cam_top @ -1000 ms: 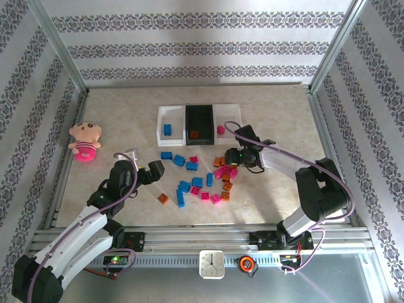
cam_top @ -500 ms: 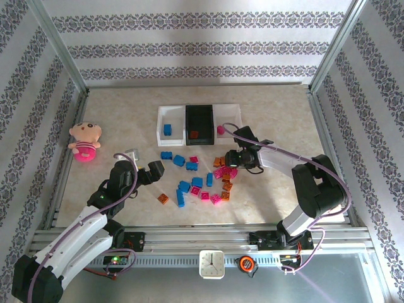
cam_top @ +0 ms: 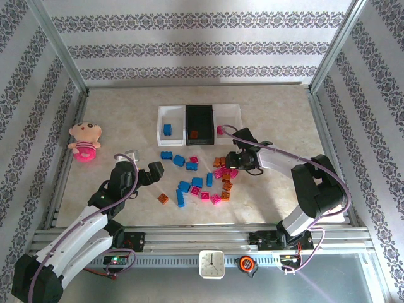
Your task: Sort the legos into containers by color
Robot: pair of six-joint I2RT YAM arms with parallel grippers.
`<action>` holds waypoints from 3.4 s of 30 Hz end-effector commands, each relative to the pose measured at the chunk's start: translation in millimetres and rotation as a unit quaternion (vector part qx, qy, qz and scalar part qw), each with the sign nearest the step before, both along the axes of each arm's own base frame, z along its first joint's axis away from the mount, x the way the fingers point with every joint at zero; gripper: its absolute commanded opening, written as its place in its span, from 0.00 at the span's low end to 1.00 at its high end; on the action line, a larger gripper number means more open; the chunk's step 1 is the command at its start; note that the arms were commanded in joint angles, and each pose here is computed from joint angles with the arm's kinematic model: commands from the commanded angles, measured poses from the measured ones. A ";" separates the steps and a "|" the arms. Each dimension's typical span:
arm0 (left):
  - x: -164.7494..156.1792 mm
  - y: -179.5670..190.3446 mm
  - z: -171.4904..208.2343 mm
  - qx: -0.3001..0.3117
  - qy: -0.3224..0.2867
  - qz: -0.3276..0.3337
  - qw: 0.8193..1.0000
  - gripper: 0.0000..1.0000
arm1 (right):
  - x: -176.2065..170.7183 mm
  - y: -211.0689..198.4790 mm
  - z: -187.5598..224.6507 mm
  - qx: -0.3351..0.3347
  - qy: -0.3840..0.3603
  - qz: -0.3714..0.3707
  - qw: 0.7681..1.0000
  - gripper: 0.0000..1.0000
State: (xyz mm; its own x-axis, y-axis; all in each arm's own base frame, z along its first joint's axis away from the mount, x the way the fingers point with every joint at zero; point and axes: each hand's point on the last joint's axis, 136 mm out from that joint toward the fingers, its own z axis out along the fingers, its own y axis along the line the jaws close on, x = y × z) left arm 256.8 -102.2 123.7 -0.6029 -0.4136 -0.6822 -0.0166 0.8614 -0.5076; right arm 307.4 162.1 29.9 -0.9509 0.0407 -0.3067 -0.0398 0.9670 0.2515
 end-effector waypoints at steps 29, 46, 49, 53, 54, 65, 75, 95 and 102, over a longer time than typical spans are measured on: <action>2.7 1.2 7.0 0.008 -0.011 0.003 1.000 0.99 | -5.3 11.6 116.2 0.129 -0.070 0.042 0.988 0.29; -3.6 2.3 -0.8 -0.004 -0.007 0.005 1.000 0.99 | -7.4 -49.2 6.0 -0.018 0.017 -0.046 0.999 0.39; -4.1 2.6 -0.3 -0.002 -0.009 0.004 1.000 0.99 | -2.8 -48.8 10.2 -0.018 0.007 -0.048 0.999 0.58; -3.4 2.8 1.2 0.001 -0.012 0.003 1.000 0.99 | 7.1 -50.9 19.6 -0.028 -0.009 -0.052 0.998 0.65; -3.5 3.0 0.6 0.002 -0.012 0.004 1.000 0.99 | 9.2 -51.3 19.1 -0.032 -0.007 -0.051 0.998 0.65; -4.3 3.8 -3.1 0.001 -0.009 0.006 1.000 0.99 | 15.5 -44.6 -5.9 -0.082 0.025 -0.023 0.996 0.52; -4.0 4.2 4.3 0.012 -0.012 0.002 1.000 0.99 | 26.1 -8.1 51.2 -0.026 -0.050 0.028 0.998 0.27; -15.6 8.5 2.6 0.035 0.030 -0.005 0.999 0.99 | 150.7 141.9 92.3 -0.002 -0.146 0.113 0.983 0.27; -15.0 5.7 -5.9 0.027 0.041 -0.006 0.999 0.99 | 170.7 138.9 76.8 -0.029 -0.140 0.088 0.986 0.49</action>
State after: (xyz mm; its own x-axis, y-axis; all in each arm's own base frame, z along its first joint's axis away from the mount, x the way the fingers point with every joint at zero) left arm 244.2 -94.9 120.5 -0.6440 -0.3855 -0.6608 -0.0487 0.8827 -0.4674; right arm 468.0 310.4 104.9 -0.8228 -0.1484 -0.5486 -0.2986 0.9342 0.1951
